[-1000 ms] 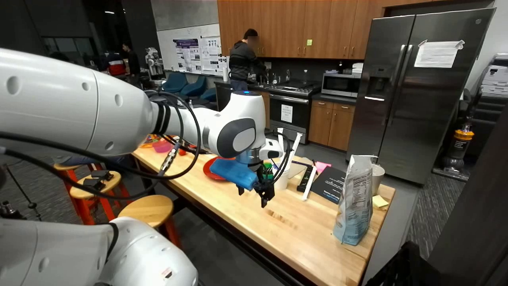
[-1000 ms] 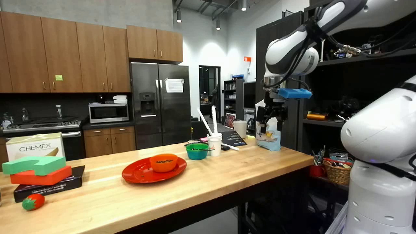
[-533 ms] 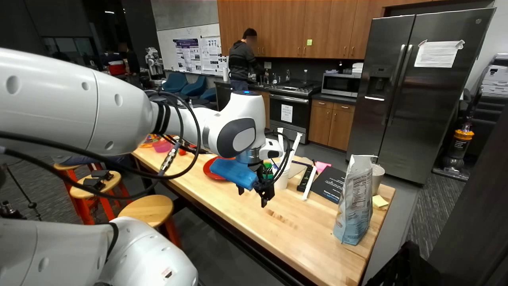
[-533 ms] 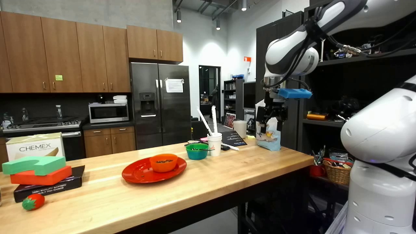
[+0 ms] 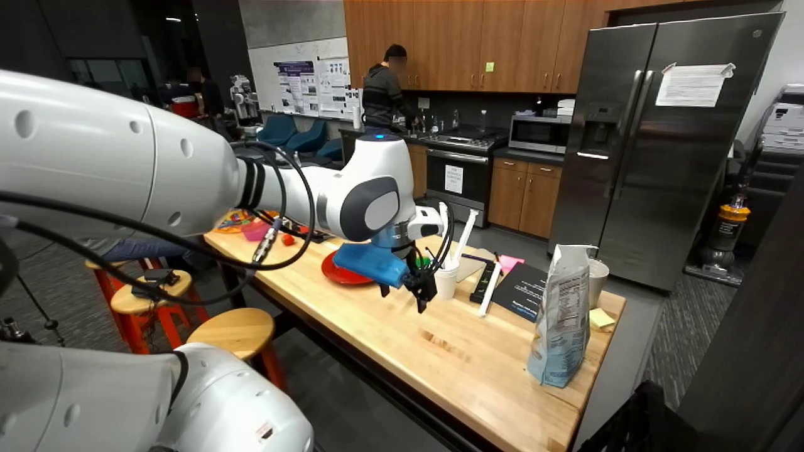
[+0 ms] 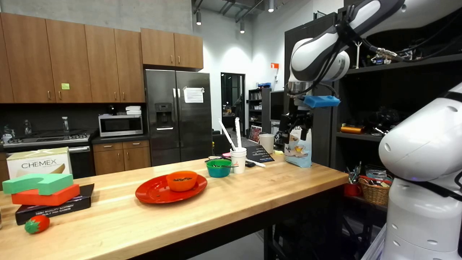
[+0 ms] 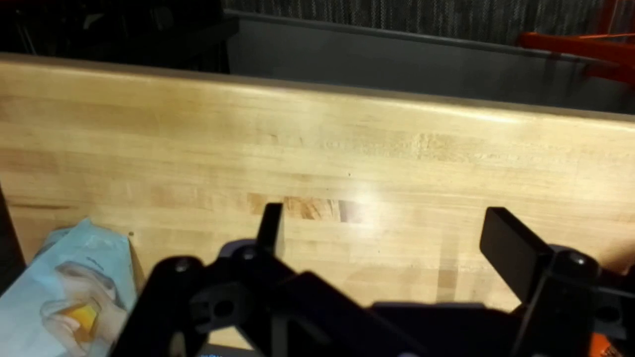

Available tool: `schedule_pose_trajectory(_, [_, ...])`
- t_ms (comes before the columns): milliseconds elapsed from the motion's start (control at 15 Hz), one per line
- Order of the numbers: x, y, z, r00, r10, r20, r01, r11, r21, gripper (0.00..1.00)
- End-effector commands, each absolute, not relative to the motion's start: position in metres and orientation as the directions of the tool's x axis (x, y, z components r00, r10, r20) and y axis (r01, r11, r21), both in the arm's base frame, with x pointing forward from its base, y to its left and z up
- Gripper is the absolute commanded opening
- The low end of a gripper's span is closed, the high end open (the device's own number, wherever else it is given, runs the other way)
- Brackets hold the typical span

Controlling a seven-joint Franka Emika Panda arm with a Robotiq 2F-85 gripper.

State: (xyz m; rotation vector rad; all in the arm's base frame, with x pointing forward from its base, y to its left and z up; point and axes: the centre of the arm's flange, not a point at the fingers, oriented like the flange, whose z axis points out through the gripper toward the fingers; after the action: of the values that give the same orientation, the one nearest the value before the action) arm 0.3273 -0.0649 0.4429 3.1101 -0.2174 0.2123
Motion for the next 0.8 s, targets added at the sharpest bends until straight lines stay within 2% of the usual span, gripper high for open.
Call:
schedule_pose_trajectory(0, [0.35, -0.029, 0.451, 0.985, -0.038, 0.17, -0.053, -0.995, 0.081, 1.0])
schedule_pose_trajectory(333, [0.366, 0.03, 0.444, 0.976, 0.104, 0.192, 0.081, -0.989, 0.122, 1.0])
schedule_pose_trajectory(733, [0.378, 0.068, 0.426, 0.944, 0.174, 0.28, 0.12, -0.972, 0.201, 1.0])
